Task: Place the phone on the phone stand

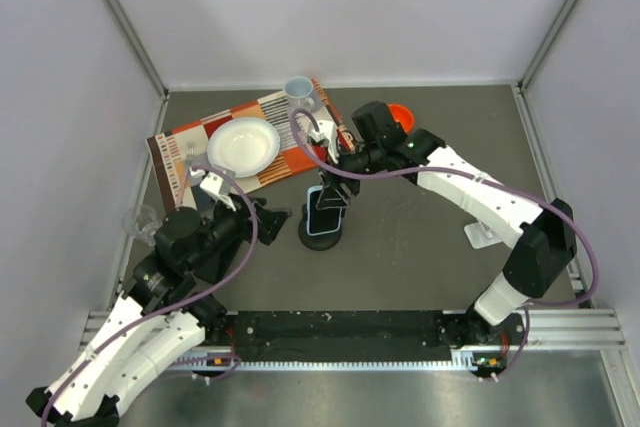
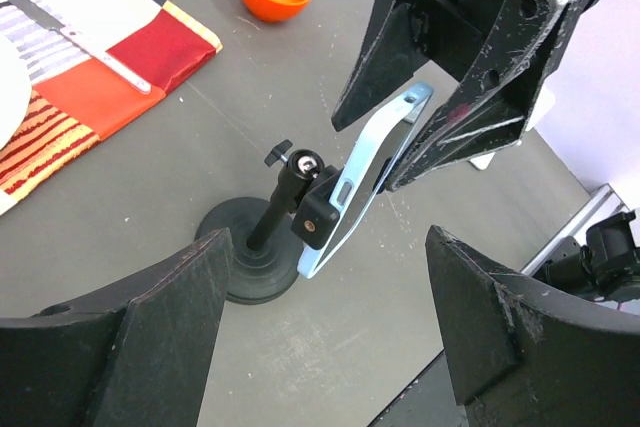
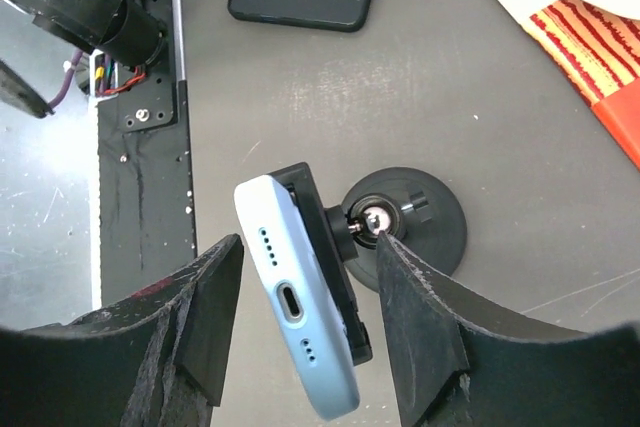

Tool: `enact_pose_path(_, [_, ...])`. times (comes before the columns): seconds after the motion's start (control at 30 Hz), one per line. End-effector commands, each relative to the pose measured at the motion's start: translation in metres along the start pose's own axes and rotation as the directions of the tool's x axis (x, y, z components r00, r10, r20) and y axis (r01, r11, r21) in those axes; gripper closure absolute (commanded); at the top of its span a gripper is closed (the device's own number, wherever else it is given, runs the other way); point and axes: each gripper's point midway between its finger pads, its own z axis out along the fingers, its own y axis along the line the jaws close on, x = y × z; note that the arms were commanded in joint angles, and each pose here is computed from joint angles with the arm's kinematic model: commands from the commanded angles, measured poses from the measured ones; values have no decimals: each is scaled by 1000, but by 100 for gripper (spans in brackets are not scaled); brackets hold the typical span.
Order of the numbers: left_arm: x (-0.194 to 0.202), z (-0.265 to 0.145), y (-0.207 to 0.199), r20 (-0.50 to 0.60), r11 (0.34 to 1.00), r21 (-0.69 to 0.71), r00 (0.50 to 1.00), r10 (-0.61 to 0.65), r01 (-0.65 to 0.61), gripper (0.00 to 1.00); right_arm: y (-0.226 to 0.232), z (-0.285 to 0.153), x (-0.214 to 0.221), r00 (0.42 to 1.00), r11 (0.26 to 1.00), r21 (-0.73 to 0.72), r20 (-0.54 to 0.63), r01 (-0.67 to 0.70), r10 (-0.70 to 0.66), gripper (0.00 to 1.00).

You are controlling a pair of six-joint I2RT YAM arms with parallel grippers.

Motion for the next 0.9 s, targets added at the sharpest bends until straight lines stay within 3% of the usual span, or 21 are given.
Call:
enact_pose_path(0.0, [0,3,1,12,1000,10,1000,16,-16,18,11,-14,-11,996,998,-14,62,58,-57,45])
enact_pose_path(0.13, [2,5,-2,14,999,29,1000,16,-16,19,14,-18,-9,994,997,-26,75,76,-74,55])
enact_pose_path(0.2, [3,5,-4,9,999,41,1000,16,-16,19,14,-19,-10,994,996,-27,77,81,-79,69])
enact_pose_path(0.23, [2,5,-4,10,999,44,1000,18,-18,20,13,-19,-9,994,997,-21,73,77,-75,81])
enact_pose_path(0.33, [0,4,-6,14,998,47,1000,27,-28,20,13,-24,-14,992,996,-6,81,93,-92,100])
enact_pose_path(0.6, [-1,4,-11,10,996,78,999,33,-34,20,-10,-69,-20,994,977,214,98,18,-40,100])
enact_pose_path(0.87, [9,12,-30,-36,981,192,999,4,3,21,-62,-184,0,987,859,504,159,-86,5,100])
